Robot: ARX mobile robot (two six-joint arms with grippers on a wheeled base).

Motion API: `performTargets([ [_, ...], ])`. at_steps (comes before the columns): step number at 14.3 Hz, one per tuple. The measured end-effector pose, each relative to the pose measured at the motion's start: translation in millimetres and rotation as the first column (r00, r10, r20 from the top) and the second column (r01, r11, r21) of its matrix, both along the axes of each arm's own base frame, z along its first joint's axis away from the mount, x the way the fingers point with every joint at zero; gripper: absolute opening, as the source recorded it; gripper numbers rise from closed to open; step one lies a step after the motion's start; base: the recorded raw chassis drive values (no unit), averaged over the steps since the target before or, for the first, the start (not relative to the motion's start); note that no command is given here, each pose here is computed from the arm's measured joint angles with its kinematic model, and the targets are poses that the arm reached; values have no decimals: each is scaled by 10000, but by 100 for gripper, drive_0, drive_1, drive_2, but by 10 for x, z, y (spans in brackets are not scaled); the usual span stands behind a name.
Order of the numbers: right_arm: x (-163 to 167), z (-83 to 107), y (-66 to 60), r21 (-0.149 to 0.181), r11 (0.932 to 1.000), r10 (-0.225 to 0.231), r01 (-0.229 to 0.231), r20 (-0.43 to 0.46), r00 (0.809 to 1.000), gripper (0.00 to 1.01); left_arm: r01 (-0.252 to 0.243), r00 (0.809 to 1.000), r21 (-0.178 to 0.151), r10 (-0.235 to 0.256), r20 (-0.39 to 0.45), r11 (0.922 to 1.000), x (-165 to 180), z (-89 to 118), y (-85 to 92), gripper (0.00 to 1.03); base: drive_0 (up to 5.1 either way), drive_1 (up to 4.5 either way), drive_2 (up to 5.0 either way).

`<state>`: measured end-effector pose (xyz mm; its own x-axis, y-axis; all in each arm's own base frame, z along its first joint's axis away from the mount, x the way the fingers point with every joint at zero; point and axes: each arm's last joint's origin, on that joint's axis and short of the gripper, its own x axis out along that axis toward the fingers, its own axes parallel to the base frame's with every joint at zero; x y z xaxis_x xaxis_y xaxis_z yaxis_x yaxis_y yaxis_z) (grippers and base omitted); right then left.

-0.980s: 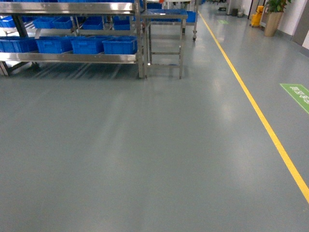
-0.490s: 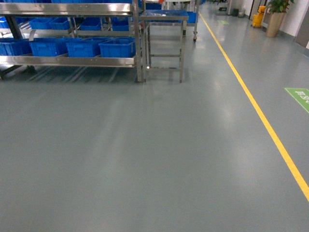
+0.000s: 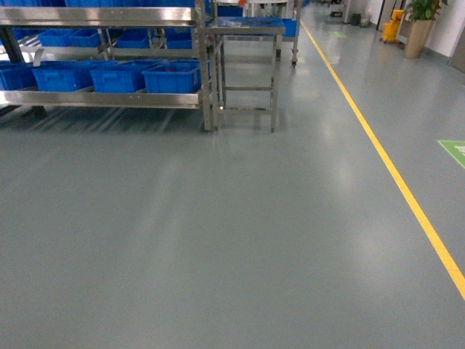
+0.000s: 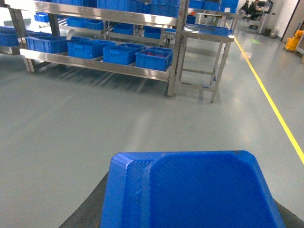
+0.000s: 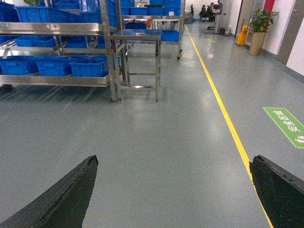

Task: Pick blue part to blue bin on bottom shelf

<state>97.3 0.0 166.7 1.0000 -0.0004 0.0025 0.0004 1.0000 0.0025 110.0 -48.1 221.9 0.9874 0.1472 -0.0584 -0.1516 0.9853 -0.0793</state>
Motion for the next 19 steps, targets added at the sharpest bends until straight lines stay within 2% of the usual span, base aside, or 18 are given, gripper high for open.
performTargets([
  [19, 0, -3, 0, 0, 10000, 0, 0, -31, 10000, 98, 0, 10000, 8, 0, -13, 10000, 1, -1, 0, 43, 6, 438, -425],
])
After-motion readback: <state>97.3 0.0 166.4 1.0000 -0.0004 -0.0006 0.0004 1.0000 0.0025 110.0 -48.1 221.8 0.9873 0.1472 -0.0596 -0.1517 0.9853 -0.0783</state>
